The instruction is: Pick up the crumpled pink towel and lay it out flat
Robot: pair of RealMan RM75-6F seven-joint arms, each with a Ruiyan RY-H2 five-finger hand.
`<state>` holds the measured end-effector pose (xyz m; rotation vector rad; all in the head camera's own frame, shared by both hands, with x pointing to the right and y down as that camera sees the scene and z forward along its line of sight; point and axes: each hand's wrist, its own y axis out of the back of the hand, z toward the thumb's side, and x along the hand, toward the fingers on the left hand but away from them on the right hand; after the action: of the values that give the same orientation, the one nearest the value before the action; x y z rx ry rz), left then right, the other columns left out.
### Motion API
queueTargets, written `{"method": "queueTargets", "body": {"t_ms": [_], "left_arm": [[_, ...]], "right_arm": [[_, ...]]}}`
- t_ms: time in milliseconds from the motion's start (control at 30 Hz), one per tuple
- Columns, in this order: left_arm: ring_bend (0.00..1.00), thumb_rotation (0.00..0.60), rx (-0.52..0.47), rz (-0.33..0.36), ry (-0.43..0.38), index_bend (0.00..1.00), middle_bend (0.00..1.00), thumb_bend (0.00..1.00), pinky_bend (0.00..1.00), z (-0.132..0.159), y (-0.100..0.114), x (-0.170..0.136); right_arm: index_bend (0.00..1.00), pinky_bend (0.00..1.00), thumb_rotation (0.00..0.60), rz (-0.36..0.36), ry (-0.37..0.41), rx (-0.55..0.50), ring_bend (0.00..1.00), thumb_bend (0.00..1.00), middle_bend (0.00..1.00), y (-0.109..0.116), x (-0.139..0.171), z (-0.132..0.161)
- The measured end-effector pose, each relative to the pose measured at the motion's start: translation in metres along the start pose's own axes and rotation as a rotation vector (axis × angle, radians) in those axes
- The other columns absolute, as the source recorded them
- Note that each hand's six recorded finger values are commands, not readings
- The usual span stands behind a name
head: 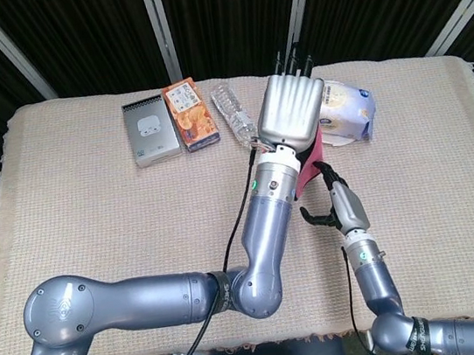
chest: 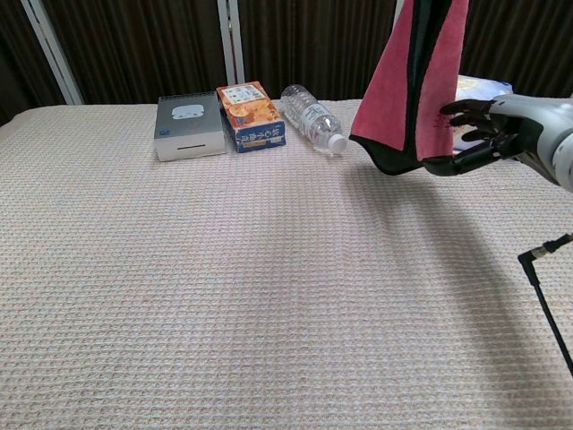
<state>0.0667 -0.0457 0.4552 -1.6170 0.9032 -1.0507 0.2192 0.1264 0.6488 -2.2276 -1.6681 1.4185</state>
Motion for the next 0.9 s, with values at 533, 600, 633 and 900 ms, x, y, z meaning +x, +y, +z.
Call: {"method": "queueTargets", "body": {"t_ms": [533, 600, 633, 900], "left_arm": [[0.00, 0.600, 0.033, 0.005, 0.039, 0.72, 0.12, 0.59, 0.00, -0.010, 0.007, -0.005], [0.00, 0.600, 0.044, 0.001, 0.051, 0.73, 0.12, 0.60, 0.00, -0.011, 0.006, -0.005], [0.00, 0.600, 0.049, -0.001, 0.056, 0.73, 0.12, 0.60, 0.00, -0.012, 0.005, -0.006], [0.00, 0.600, 0.103, 0.007, 0.074, 0.73, 0.11, 0.61, 0.00, -0.008, 0.002, -0.005]], "right_arm": [[0.00, 0.00, 0.600, -0.041, -0.077, -0.100, 0.00, 0.21, 0.00, -0.002, -0.009, 0.002], [0.00, 0.00, 0.600, -0.051, -0.087, -0.114, 0.00, 0.21, 0.00, -0.002, -0.010, 0.002], [0.00, 0.00, 0.600, -0.056, -0.093, -0.126, 0.00, 0.21, 0.00, -0.002, -0.011, 0.003], [0.00, 0.00, 0.600, -0.052, -0.103, -0.160, 0.00, 0.21, 0.00, -0.005, -0.010, 0.008]]}}
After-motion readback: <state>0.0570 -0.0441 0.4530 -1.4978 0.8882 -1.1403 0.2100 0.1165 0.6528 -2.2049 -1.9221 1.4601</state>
